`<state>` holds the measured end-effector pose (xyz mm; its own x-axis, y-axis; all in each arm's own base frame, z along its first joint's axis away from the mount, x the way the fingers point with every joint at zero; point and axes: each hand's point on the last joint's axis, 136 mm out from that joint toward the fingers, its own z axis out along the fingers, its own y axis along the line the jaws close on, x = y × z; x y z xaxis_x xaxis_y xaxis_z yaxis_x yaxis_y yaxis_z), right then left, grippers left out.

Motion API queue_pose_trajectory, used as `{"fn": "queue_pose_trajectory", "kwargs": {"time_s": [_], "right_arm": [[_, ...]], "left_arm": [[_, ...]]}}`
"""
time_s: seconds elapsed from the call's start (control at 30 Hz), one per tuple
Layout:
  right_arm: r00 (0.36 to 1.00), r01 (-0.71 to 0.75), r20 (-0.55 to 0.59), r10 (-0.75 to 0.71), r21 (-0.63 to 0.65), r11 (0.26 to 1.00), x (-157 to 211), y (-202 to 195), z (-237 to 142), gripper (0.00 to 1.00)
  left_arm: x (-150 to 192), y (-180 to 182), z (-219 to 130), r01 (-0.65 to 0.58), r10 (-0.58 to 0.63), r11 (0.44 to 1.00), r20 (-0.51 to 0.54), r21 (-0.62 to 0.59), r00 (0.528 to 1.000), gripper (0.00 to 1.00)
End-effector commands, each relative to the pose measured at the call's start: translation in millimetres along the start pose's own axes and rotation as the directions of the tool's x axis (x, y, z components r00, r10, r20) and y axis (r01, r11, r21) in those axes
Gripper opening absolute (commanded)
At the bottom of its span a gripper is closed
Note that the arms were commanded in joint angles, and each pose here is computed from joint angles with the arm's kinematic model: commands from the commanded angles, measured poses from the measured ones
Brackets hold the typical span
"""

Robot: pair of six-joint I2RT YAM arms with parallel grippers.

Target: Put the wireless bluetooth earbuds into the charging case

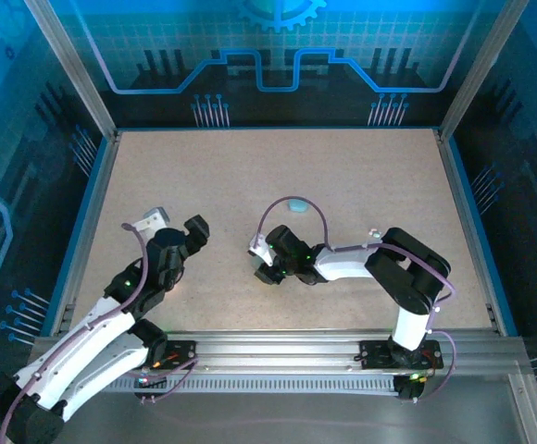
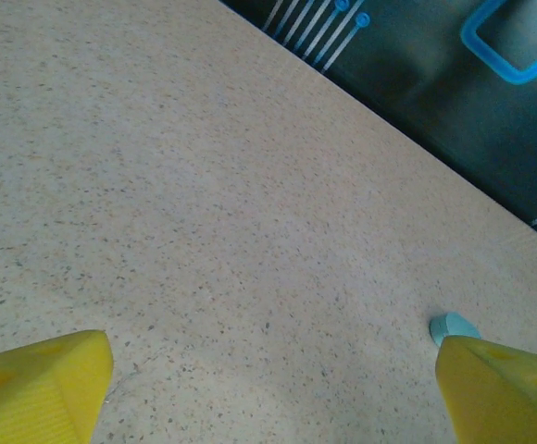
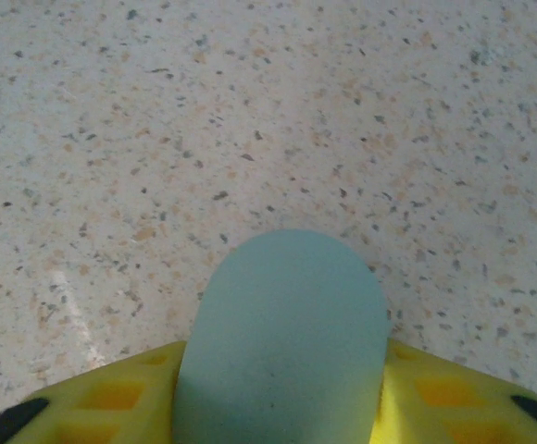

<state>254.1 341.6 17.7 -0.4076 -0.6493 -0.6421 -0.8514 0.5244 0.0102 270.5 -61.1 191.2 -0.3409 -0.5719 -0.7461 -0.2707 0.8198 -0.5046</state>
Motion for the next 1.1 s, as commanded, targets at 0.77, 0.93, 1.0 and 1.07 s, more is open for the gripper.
{"fn": "queue_pose_trajectory", "kwargs": {"time_s": [0.77,0.93,1.0,1.07], "right_arm": [[0.764,0.417,0.52,-0.381,0.053,0.908,-117,-10,-217,0.33],[0.744,0.409,0.545,-0.387,0.087,0.908,-124,-13,-224,0.33],[0.737,0.414,0.55,-0.393,0.092,0.906,-125,-12,-227,0.33],[0.731,0.416,0.556,-0.395,0.095,0.904,-126,-12,-228,0.33]], "left_arm": [[43,-207,-79,0.017,0.48,0.463,-0.267,0.886,0.836,0.89],[55,-213,-72,0.088,0.507,0.478,-0.357,0.874,0.785,0.79],[56,-216,-70,0.104,0.502,0.483,-0.372,0.869,0.781,0.76],[56,-217,-67,0.117,0.489,0.493,-0.386,0.862,0.782,0.72]]}}
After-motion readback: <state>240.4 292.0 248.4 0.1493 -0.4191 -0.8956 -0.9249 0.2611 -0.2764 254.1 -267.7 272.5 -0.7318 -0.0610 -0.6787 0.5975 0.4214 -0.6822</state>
